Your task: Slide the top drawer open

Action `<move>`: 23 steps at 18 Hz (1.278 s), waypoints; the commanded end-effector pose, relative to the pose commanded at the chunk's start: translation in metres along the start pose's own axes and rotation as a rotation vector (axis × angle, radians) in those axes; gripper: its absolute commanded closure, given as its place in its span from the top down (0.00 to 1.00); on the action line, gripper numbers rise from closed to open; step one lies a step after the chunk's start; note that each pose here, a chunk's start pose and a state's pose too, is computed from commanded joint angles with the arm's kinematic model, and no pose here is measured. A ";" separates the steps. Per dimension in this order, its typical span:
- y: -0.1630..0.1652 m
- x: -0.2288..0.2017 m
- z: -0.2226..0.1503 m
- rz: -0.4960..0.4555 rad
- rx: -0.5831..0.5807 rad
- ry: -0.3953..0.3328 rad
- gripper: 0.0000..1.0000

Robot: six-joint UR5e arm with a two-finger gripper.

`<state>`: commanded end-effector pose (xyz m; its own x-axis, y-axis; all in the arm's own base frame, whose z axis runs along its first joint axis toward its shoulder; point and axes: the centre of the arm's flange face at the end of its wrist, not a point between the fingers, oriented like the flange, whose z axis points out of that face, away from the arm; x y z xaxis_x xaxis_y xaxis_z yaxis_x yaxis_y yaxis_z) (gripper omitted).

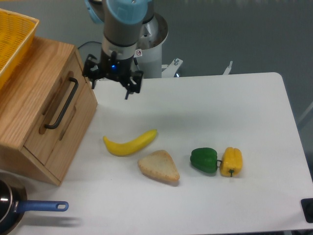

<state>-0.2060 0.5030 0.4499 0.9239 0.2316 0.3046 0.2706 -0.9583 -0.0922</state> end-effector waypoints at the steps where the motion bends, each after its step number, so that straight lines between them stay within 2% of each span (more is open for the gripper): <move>1: -0.002 0.000 0.004 -0.015 -0.002 0.014 1.00; 5: -0.007 0.010 0.012 -0.031 -0.002 0.048 1.00; 11: -0.014 0.026 0.017 -0.011 -0.010 0.055 1.00; 23: -0.020 0.029 0.033 -0.003 -0.040 0.068 1.00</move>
<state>-0.1751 0.5343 0.4290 0.9023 0.2242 0.3682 0.2612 -0.9638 -0.0534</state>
